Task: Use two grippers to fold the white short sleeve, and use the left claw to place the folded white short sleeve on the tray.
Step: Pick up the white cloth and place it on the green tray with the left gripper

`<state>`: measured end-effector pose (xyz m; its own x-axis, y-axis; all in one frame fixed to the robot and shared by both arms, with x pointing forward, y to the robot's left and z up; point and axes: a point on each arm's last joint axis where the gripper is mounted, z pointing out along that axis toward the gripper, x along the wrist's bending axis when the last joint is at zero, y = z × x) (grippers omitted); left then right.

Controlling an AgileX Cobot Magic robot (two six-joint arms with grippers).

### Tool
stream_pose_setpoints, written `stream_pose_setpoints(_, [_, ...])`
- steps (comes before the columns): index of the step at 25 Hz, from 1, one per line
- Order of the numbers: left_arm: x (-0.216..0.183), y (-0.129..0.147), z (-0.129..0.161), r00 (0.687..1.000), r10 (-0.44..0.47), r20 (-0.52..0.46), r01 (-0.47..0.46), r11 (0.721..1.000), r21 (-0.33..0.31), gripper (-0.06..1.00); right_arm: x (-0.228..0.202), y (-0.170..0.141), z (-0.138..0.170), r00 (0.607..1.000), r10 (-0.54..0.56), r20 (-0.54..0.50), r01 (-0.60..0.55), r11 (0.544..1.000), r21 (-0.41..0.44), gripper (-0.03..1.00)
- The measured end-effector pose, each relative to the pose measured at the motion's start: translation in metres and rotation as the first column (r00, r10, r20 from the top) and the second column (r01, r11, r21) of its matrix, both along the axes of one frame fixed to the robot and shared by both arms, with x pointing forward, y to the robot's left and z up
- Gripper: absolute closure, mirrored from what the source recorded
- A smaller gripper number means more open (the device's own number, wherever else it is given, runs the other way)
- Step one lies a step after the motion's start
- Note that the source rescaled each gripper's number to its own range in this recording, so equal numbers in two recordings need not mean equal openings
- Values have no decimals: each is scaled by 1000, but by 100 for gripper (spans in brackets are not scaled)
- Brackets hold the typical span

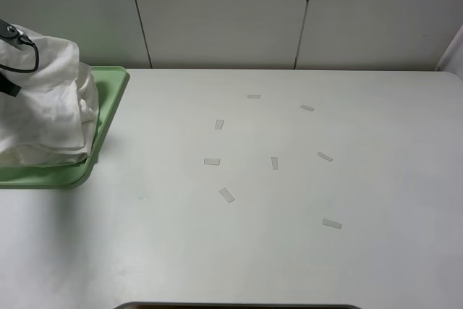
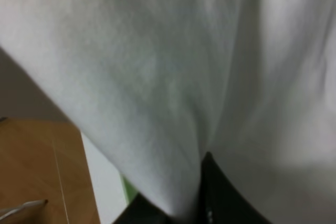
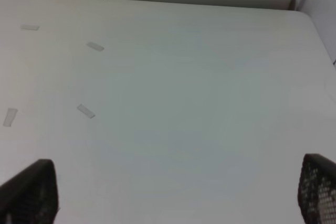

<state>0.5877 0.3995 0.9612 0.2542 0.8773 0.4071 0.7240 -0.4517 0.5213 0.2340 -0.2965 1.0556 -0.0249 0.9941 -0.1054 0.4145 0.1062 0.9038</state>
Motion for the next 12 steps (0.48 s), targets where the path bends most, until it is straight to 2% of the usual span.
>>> stream_pose_setpoints(8, [-1,4,0,999,33,9,-33,999,-16,90,0,0,0,1000,0,0,0,1000,0,-3])
stream_pose_setpoints(11, [0,4,1,989,141,42,-136,985,-105,85,0,0,0,1000,0,0,0,1000,0,-3])
stream_pose_setpoints(12, [0,4,1,989,141,42,-136,985,-105,85,0,0,0,1000,0,0,0,1000,0,-3])
